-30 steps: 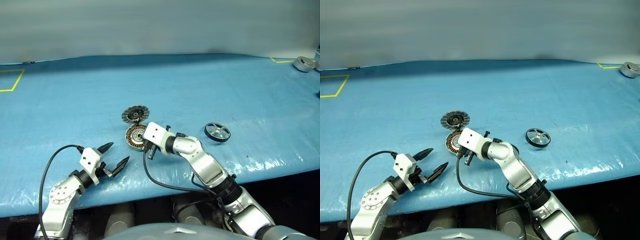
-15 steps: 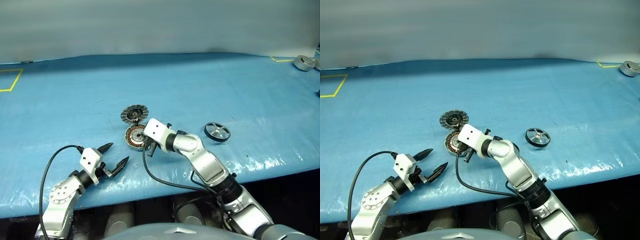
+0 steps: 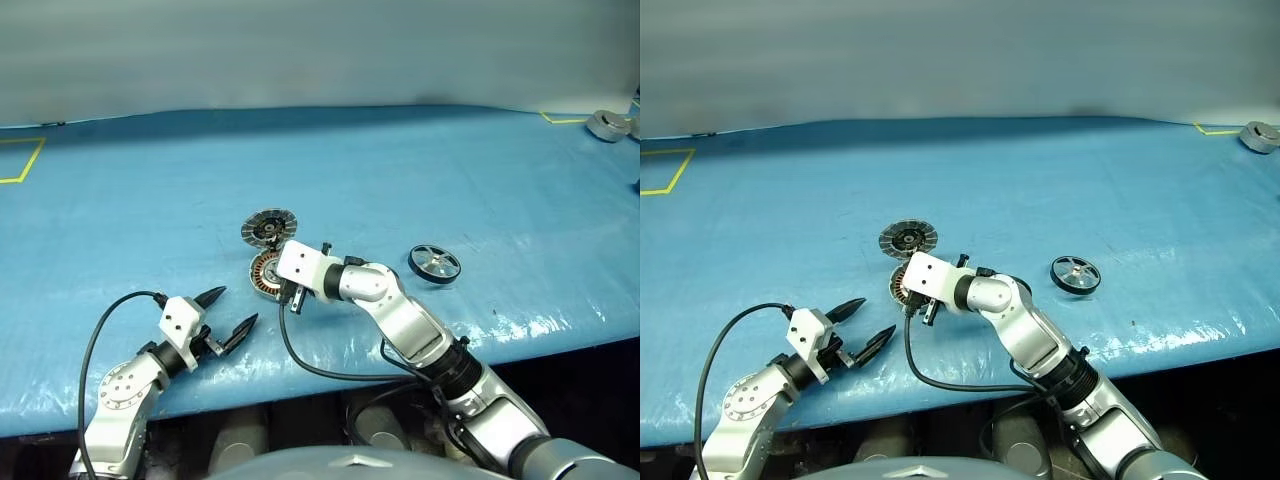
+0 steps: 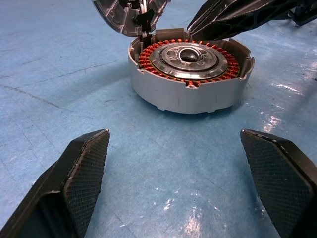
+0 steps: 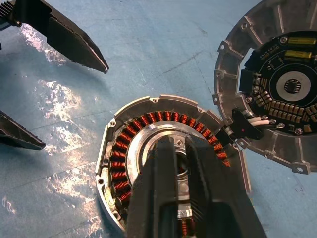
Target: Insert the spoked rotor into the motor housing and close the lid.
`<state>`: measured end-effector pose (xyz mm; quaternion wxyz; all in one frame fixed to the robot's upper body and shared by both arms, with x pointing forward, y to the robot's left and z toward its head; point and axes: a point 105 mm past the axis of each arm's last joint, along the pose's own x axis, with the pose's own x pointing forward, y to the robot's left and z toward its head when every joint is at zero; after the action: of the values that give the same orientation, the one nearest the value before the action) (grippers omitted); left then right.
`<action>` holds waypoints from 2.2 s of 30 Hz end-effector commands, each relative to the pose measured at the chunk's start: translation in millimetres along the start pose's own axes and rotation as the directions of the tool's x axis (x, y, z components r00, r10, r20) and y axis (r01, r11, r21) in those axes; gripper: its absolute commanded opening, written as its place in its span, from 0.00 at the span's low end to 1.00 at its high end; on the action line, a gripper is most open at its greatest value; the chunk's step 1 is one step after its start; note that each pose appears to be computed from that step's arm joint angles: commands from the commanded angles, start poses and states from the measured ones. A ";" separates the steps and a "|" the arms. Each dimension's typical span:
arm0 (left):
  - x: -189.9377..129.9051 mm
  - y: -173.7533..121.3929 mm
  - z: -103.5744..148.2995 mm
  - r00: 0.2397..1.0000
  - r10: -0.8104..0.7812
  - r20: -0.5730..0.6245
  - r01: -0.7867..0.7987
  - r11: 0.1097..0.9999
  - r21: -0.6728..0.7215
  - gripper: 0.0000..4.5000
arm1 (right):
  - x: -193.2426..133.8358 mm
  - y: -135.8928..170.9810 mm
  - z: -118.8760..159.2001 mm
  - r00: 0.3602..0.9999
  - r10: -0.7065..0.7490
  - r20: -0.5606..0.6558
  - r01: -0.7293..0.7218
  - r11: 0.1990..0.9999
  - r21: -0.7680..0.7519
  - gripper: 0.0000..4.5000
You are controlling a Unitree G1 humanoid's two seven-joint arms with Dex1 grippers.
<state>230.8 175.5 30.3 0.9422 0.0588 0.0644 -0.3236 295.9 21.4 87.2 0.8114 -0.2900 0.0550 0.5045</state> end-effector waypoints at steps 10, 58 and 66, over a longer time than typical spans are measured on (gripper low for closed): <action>0.2 -1.1 6.7 1.000 -0.001 0.025 0.001 0.999 0.034 1.00 | 2.5 -10.7 2.7 0.998 -0.055 0.009 0.056 0.998 -0.015 0.21; 3.8 3.4 10.5 0.999 -0.015 0.031 0.013 0.998 0.056 1.00 | -14.4 -18.2 -0.4 0.994 -0.104 0.031 0.101 0.992 0.070 0.01; 1.3 2.3 9.0 1.000 -0.006 0.029 0.004 0.999 0.052 1.00 | -8.2 -6.1 4.6 0.998 -0.044 0.045 0.040 0.996 0.080 0.01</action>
<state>233.5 174.2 32.3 0.9387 0.0730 0.0586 -0.3318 299.1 11.0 85.3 0.8347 -0.2502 0.0723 0.4853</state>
